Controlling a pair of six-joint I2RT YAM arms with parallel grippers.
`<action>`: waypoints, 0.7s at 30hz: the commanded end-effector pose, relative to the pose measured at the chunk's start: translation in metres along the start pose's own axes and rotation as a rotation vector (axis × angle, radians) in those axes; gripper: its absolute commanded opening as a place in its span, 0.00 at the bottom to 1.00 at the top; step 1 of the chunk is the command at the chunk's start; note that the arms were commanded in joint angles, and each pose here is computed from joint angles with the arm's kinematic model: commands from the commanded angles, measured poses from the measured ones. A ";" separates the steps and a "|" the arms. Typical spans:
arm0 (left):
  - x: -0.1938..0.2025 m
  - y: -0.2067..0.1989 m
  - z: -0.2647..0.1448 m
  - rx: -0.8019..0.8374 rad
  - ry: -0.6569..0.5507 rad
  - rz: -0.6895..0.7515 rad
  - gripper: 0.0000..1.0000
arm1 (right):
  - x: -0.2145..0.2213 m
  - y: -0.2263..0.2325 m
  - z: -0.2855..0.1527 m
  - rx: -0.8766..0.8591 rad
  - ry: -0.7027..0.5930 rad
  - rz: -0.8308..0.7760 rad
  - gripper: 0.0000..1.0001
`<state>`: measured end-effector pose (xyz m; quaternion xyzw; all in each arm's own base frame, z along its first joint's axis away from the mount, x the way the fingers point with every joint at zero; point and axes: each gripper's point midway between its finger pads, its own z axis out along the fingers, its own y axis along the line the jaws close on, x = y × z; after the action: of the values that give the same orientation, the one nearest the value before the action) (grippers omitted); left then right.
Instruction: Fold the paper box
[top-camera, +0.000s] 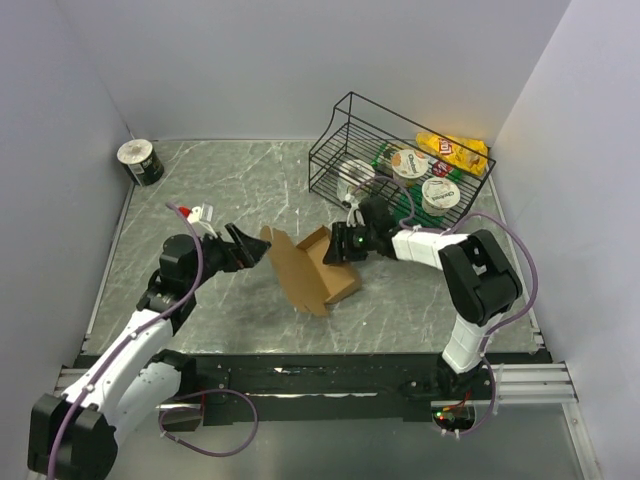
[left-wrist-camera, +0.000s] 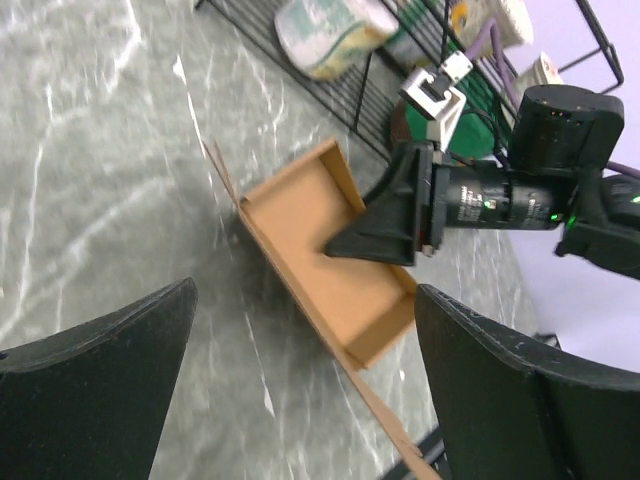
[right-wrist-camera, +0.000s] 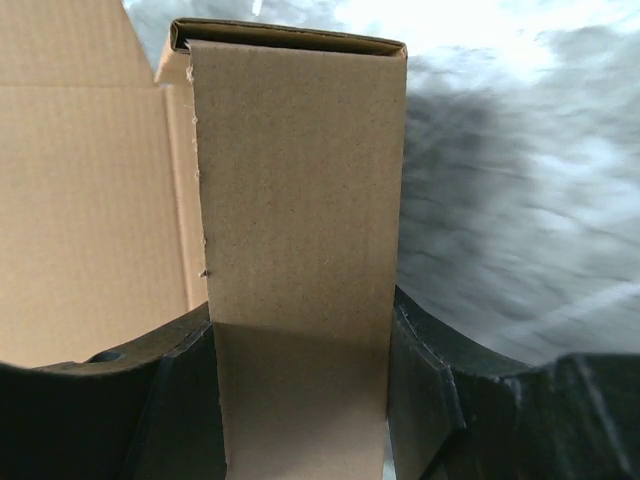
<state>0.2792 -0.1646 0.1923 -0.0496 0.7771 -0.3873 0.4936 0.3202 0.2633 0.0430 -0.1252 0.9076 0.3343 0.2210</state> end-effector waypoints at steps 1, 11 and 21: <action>0.009 -0.004 -0.016 -0.023 0.071 -0.036 0.96 | 0.002 0.011 0.020 -0.006 -0.095 0.139 0.56; 0.012 -0.012 -0.014 0.015 0.128 -0.023 0.96 | -0.004 0.011 0.007 0.089 -0.177 0.084 0.93; 0.009 0.008 0.000 -0.063 0.126 0.040 0.96 | -0.004 -0.018 -0.015 0.207 -0.219 0.074 0.98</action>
<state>0.2654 -0.1701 0.1621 -0.0351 0.8326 -0.3725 0.4085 0.3196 0.2636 0.0396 -0.0438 0.9103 0.2913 0.2907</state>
